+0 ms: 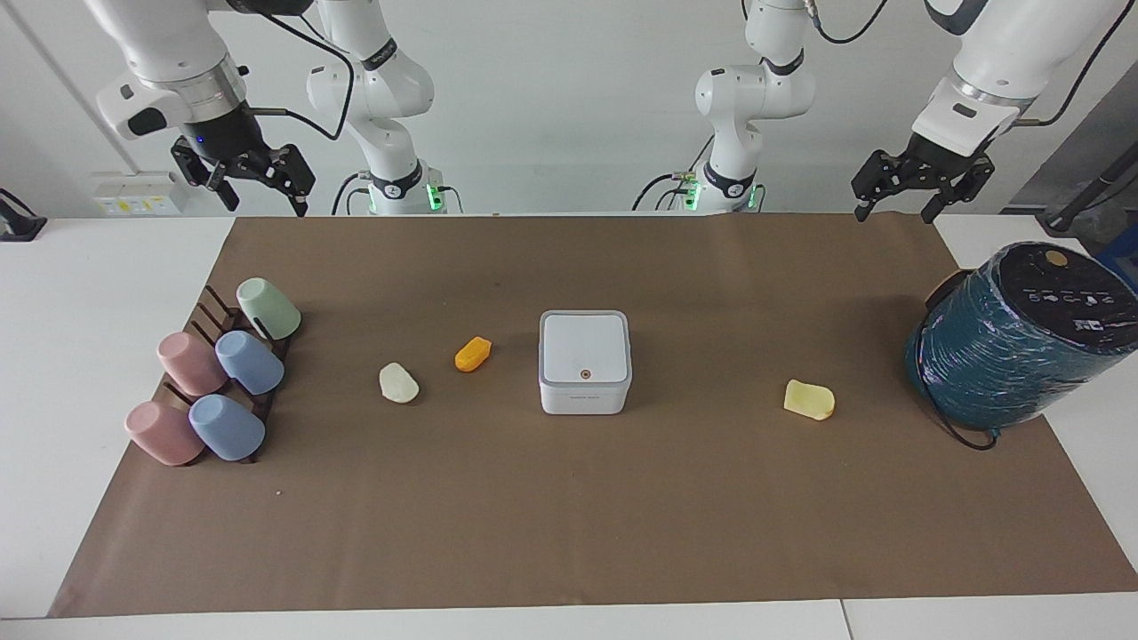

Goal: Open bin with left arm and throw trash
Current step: 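Reach the left gripper past the yellow piece toward the bin lid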

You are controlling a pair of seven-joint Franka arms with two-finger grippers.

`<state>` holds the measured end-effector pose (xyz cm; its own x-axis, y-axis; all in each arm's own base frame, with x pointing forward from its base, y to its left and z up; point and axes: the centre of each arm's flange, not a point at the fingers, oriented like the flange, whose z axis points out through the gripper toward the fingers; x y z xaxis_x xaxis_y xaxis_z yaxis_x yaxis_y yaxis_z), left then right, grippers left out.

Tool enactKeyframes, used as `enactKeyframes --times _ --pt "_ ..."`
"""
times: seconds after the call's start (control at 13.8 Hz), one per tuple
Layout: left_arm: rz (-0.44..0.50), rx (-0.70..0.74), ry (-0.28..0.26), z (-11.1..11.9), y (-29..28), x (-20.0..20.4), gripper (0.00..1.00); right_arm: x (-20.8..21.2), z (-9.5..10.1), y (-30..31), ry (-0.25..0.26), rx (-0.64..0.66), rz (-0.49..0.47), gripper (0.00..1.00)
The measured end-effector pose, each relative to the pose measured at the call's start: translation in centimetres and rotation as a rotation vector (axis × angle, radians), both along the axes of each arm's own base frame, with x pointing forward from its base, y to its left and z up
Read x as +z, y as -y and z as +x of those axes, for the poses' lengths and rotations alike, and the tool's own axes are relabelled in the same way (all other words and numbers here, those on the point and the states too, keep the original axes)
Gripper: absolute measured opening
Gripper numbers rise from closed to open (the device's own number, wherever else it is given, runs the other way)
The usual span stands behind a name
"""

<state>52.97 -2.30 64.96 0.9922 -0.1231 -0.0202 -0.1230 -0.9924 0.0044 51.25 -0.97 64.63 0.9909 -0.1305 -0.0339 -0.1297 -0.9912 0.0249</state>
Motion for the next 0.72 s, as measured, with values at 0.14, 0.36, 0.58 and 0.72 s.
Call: enactKeyframes --times 0.14,0.36,0.58,0.72 --pt "-0.001 -0.013 0.005 0.0 0.7 0.0 1.0 -0.2 0.0 0.0 -0.005 0.0 0.0 1.0" --pt "-0.007 -0.066 0.09 0.8 3.7 0.4 1.0 -0.3 0.1 0.0 0.001 0.0 0.0 1.0" --pt "-0.016 -0.13 0.14 1.1 7.4 -0.4 1.0 -0.6 0.1 0.0 -0.003 0.0 0.0 1.0" --pt "-0.026 -0.18 0.186 1.0 10.3 -0.4 1.0 -0.8 0.2 0.0 -0.003 0.0 0.0 1.0"
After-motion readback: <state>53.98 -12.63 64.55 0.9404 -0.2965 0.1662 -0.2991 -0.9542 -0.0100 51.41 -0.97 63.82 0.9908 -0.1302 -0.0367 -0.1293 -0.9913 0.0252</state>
